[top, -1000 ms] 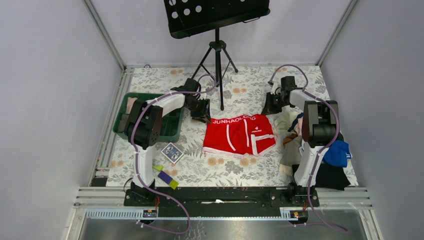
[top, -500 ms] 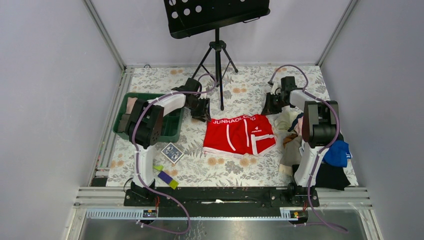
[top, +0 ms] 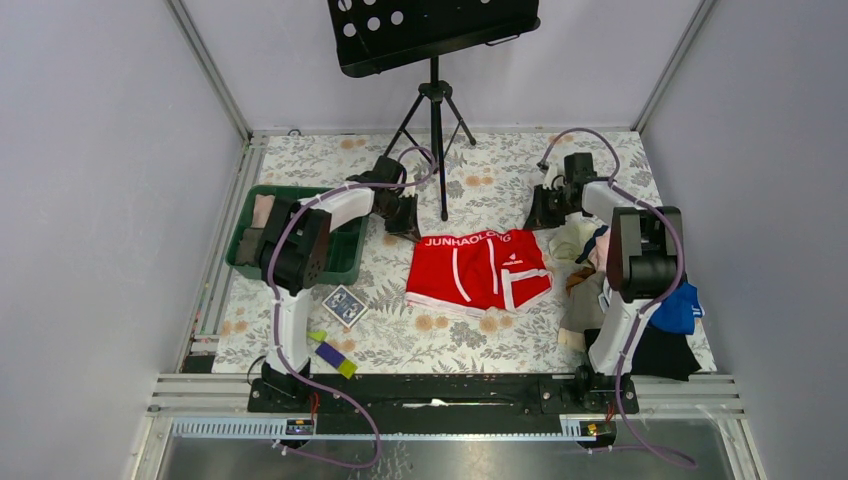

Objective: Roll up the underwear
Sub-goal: Flatten out the underwear at the center of the board.

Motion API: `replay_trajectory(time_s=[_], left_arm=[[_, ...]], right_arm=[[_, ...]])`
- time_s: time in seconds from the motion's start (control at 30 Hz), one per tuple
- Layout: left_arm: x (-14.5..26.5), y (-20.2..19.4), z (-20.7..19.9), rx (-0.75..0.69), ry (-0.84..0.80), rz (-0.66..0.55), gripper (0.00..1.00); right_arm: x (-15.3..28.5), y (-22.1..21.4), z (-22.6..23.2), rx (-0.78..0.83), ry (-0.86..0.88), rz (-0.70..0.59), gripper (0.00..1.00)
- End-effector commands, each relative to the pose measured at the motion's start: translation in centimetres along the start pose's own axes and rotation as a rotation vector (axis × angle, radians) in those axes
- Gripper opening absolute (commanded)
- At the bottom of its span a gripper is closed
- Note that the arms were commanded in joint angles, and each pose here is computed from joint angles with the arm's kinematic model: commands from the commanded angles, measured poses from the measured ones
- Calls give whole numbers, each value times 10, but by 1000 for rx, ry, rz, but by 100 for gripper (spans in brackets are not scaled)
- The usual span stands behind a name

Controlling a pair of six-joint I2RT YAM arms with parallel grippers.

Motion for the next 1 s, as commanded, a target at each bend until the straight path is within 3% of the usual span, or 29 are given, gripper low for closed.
replay_trajectory(time_s=[0.0, 0.27, 0.63, 0.83, 0.97], left_arm=[[33, 33, -3, -25, 25, -151, 0], [143, 60, -31, -47, 68, -414, 0], [263, 30, -76, -199, 162, -685, 0], [297, -19, -114, -308, 90, -680, 0], [296, -46, -121, -312, 38, -631, 0]], right_arm=[[42, 24, 40, 66, 81, -115, 0], [133, 38, 115, 59, 278, -335, 0], [233, -19, 166, 187, 424, -544, 0], [269, -84, 186, 248, 549, -530, 0], [265, -123, 178, 189, 559, -474, 0]])
Point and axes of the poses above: each gripper's point midway between its finger pads, its own x axis back along the fingers, its own z axis along the line the jaws close on, y = z × x, the point moved 1 cm from there along x, back along the fingers, and after that the axes turned 13 degrees about -x, right-handed, at the moved point
